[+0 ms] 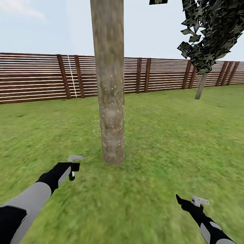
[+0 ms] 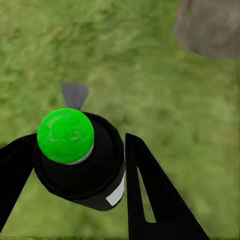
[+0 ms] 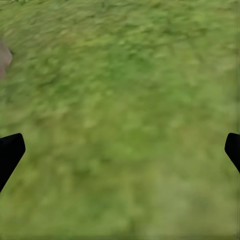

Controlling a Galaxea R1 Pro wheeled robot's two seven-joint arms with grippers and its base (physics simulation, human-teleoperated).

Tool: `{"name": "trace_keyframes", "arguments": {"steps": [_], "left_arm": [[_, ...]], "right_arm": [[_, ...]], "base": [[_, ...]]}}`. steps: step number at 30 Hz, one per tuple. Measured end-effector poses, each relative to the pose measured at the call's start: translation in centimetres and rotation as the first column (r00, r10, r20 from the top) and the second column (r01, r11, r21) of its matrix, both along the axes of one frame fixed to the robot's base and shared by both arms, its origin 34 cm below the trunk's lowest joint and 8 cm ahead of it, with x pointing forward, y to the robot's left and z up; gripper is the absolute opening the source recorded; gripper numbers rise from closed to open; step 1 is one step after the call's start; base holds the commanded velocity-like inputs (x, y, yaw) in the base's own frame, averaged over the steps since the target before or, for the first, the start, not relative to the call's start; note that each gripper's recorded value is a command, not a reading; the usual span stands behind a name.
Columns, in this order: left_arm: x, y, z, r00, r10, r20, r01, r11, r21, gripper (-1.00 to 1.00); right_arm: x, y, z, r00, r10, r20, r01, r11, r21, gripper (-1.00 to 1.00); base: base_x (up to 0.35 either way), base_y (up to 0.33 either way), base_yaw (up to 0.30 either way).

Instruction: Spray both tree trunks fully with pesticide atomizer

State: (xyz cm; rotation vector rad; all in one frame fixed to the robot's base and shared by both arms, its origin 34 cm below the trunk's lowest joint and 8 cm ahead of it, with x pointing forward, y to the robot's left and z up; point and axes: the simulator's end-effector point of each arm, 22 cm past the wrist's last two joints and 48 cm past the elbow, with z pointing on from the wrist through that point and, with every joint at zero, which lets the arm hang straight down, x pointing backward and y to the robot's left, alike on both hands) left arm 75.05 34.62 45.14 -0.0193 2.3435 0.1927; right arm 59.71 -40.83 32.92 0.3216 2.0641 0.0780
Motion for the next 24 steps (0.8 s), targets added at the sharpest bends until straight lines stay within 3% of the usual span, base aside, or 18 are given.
{"name": "trace_keyframes", "arguments": {"steps": [3,9,12,14,15,16,17,18,19,20,21,22,23,24], "left_arm": [[-0.7,-0.2,-1.1,1.0,-0.004,0.015,0.004,1.0,-0.003,-1.0],[-2.6,-1.0,-3.6,1.0,-0.019,-0.022,0.019,1.0,-0.01,-1.0],[-2.1,-3.2,-3.3,0.996,-0.09,0.008,0.09,0.993,-0.075,-1.0],[-1.4,-6.0,-2.3,0.975,-0.203,0.086,0.215,0.964,-0.157,-1.0],[-2.0,-7.3,-2.6,0.955,-0.276,0.108,0.292,0.937,-0.193,-1.0],[-2.4,-8.4,-2.6,0.929,-0.347,0.13,0.367,0.91,-0.192,-1.0],[-3.4,-10.0,-2.8,0.872,-0.472,0.129,0.489,0.857,-0.164,-1.0],[-4.4,-11.1,-3.3,0.82,-0.564,0.102,0.573,0.808,-0.137,-1.0],[-5.4,-11.7,-4.0,0.77,-0.635,0.062,0.637,0.763,-0.109,-1.0],[-6.2,-11.9,-4.6,0.733,-0.679,0.027,0.679,0.729,-0.089,-1.0],[-6.8,-12.1,-4.9,0.704,-0.71,0.003,0.708,0.702,-0.083,-1.0],[-7.7,-12.8,-5.2,0.669,-0.743,-0.012,0.739,0.666,-0.102,-1.0],[-9.1,-13.9,-5.5,0.614,-0.789,-0.024,0.778,0.611,-0.147,-1.0],[-11.2,-15.0,-6.0,0.535,-0.844,-0.051,0.823,0.533,-0.197,-1.0]], "right_arm": [[0.0,0.1,0.0,1.0,-0.001,0.0,0.001,1.0,0.002,1.0],[0.0,0.3,-0.1,1.0,-0.002,-0.001,0.002,1.0,0.006,1.0],[0.0,0.1,0.0,1.0,-0.002,0.0,0.002,1.0,0.002,1.0],[0.1,0.5,-0.1,1.0,0.01,-0.002,-0.01,1.0,0.002,1.0],[0.1,0.4,0.0,1.0,0.015,-0.003,-0.015,1.0,-0.001,1.0],[0.3,0.6,0.2,0.999,0.032,-0.004,-0.032,0.999,-0.01,1.0],[0.8,2.8,0.2,0.989,0.145,-0.016,-0.146,0.989,-0.038,1.0],[1.0,5.9,0.2,0.956,0.291,-0.032,-0.292,0.954,-0.06,1.0],[0.6,9.8,0.2,0.884,0.464,-0.05,-0.466,0.882,-0.07,1.0],[-0.1,13.2,0.6,0.793,0.607,-0.053,-0.609,0.791,-0.064,1.0],[-0.5,15.7,1.8,0.702,0.711,-0.031,-0.712,0.7,-0.058,1.0],[-0.6,17.5,3.5,0.619,0.785,0.0,-0.784,0.618,-0.066,1.0],[-0.1,18.7,5.5,0.557,0.83,0.03,-0.825,0.557,-0.097,1.0],[1.2,19.2,8.3,0.511,0.858,0.061,-0.842,0.513,-0.166,1.0]], "base": [[-0.006,0.0,0.0],[-0.085,0.0,0.0],[-0.006,0.0,0.0],[-0.001,0.0,0.0],[0.0,0.0,0.0],[0.0,0.0,0.0],[0.0,0.0,0.0],[0.0,0.0,0.0],[0.0,0.0,0.0],[0.0,0.0,0.0],[0.0,0.0,0.0],[0.0,0.0,0.0],[0.0,0.0,0.0],[0.0,0.0,0.0]]}}
